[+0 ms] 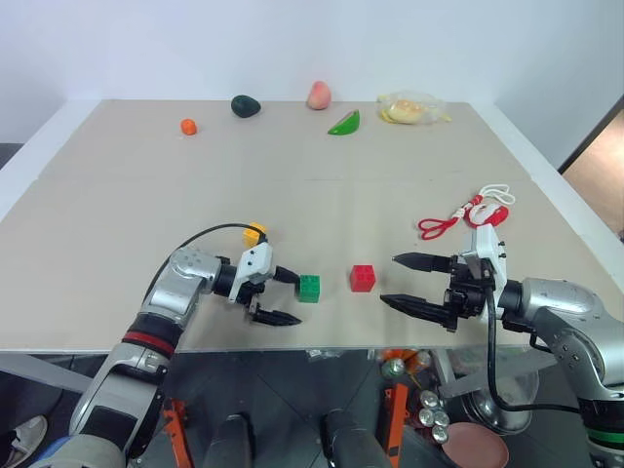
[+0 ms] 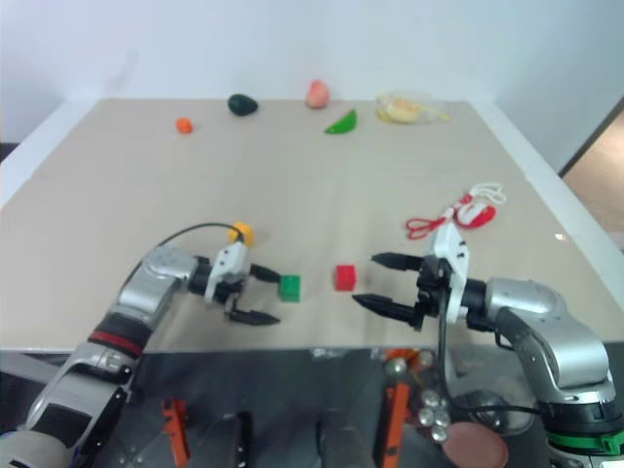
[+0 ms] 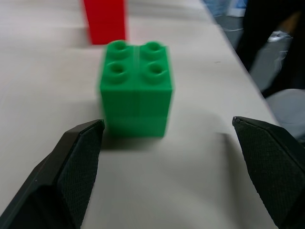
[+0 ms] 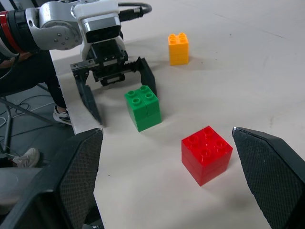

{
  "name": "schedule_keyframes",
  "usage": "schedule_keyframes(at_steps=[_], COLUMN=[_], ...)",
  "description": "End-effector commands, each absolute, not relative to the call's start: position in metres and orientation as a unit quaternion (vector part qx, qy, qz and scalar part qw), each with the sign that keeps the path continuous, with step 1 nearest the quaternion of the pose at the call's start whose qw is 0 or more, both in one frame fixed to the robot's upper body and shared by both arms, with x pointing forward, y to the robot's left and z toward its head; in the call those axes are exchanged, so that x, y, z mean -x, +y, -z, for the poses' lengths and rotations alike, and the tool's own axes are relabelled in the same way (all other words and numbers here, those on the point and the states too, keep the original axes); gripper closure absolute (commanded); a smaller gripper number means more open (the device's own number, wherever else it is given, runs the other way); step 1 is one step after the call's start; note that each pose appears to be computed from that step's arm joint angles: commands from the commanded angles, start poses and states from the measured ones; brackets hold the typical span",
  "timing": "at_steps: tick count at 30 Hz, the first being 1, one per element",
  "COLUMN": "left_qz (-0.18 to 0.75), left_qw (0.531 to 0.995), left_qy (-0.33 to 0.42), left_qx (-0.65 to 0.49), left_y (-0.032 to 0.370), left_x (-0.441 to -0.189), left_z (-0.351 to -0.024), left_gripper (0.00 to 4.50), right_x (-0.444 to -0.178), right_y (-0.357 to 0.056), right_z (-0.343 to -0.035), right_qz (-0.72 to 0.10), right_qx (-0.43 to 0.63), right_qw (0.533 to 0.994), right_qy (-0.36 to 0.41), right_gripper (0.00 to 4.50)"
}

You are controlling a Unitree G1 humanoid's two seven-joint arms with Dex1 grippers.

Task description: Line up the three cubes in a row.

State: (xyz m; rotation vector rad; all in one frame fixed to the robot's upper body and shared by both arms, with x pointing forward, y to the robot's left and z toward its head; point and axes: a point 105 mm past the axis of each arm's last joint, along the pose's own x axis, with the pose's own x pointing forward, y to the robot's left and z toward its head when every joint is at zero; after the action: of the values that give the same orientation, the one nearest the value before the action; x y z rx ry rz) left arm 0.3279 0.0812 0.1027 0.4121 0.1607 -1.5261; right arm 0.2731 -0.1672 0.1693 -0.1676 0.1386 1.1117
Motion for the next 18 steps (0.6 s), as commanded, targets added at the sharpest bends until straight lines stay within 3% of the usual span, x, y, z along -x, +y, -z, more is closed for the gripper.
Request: schedule_keyframes(at_steps=[1,11,18], left_qz=[0.644,0.637,0.648], left_qw=[0.730,0.738,0.735], left_qy=[0.051,0.049,0.053], left_qx=[-0.223,-0.216,-0.190], left_y=[0.097,0.097,0.076], left_x=[-0.336,-0.328,-0.331], left_z=[-0.112,-0.110,-0.107], left_gripper=[0.04,0.04,0.04], right_x=[-0.273,-0.277,-0.278], right_y=[-0.165,-0.163,-0.164], right_z=[-0.179,-0.181,-0.181], right_qz=[-0.534,-0.541,-0.539], right_qx=[0.089,0.090,0.093], right_qw=[0.839,0.835,0.836], right_qy=[0.048,0.045,0.045], right_gripper=[0.00,0.00,0.00])
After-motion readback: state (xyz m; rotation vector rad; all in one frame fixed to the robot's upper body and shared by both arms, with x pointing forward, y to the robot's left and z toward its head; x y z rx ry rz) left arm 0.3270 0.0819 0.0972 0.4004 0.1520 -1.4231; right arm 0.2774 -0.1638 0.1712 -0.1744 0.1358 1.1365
